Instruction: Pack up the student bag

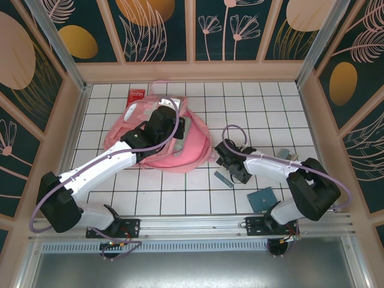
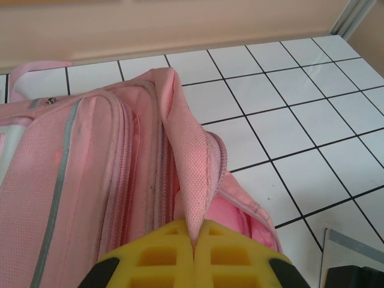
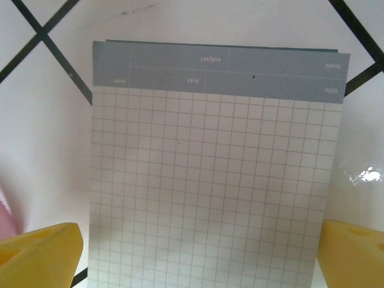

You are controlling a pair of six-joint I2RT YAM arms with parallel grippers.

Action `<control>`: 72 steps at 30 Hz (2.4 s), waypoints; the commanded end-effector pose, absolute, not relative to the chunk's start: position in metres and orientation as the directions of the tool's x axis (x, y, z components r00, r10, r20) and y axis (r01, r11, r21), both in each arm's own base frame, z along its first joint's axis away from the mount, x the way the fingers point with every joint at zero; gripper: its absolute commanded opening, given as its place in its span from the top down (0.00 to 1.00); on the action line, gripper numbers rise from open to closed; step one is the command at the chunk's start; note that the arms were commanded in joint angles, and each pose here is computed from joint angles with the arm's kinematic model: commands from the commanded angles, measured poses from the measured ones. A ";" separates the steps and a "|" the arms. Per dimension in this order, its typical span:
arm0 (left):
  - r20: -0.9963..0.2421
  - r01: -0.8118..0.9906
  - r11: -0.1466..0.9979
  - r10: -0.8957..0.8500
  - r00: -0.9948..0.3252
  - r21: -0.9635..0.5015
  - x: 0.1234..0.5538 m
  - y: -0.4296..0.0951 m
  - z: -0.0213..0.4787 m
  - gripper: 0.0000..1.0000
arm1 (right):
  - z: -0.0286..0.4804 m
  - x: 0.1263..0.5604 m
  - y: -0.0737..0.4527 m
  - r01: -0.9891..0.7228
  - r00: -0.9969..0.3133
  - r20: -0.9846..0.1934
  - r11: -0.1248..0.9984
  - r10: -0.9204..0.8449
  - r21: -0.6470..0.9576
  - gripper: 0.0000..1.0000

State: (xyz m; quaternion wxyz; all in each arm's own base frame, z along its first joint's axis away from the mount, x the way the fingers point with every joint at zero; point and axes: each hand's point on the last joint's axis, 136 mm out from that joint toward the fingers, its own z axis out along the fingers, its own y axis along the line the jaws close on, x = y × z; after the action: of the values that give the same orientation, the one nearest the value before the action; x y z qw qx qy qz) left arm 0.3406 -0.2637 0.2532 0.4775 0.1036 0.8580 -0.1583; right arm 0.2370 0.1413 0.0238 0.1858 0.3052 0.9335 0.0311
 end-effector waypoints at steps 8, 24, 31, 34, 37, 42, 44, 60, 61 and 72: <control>-0.885 0.325 0.917 -0.057 -0.462 -0.229 0.345 -0.263 0.281 0.97 | 0.016 0.246 0.150 0.549 -0.759 -0.316 0.820 0.570 0.160 0.01; -0.884 0.325 0.918 -0.055 -0.464 -0.227 0.346 -0.263 0.280 0.97 | 0.023 0.261 0.159 0.512 -0.778 -0.348 0.849 0.523 0.129 0.01; -0.883 0.326 0.918 -0.051 -0.466 -0.225 0.347 -0.264 0.278 0.97 | 0.025 0.272 0.165 0.415 -0.833 -0.376 0.908 0.405 0.060 0.01; -0.884 0.325 0.919 -0.051 -0.465 -0.225 0.347 -0.264 0.278 0.97 | 0.017 0.271 0.168 0.374 -0.862 -0.354 0.927 0.363 0.041 0.01; -0.885 0.324 0.919 -0.053 -0.462 -0.225 0.346 -0.263 0.280 0.97 | 0.009 0.265 0.166 0.373 -0.871 -0.332 0.927 0.362 0.031 0.01; -0.885 0.326 0.919 -0.050 -0.463 -0.223 0.347 -0.264 0.279 0.97 | -0.002 0.253 0.165 0.365 -0.887 -0.291 0.930 0.359 0.038 0.01; -0.883 0.325 0.919 -0.051 -0.466 -0.225 0.347 -0.264 0.279 0.97 | -0.007 0.249 0.164 0.360 -0.892 -0.280 0.932 0.356 0.038 0.01; -0.889 0.306 0.923 -0.074 -0.452 -0.233 0.347 -0.259 0.288 0.97 | 0.043 0.258 0.162 0.357 -0.833 -0.390 0.920 0.392 0.163 0.20; -0.890 0.299 0.925 -0.080 -0.449 -0.234 0.347 -0.257 0.289 0.97 | 0.049 0.258 0.161 0.356 -0.827 -0.401 0.919 0.395 0.170 0.19; -0.918 0.233 0.934 -0.177 -0.354 -0.270 0.342 -0.231 0.331 0.97 | 0.136 0.280 0.198 0.184 -0.760 -0.537 0.914 0.366 0.363 0.19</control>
State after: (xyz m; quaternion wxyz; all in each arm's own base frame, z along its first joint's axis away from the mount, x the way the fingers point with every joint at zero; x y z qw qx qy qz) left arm 0.3397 -0.2464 0.2778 0.5074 0.0706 0.8449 -0.1538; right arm 0.2669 0.1815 0.1041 0.2748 0.1736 0.9381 0.1200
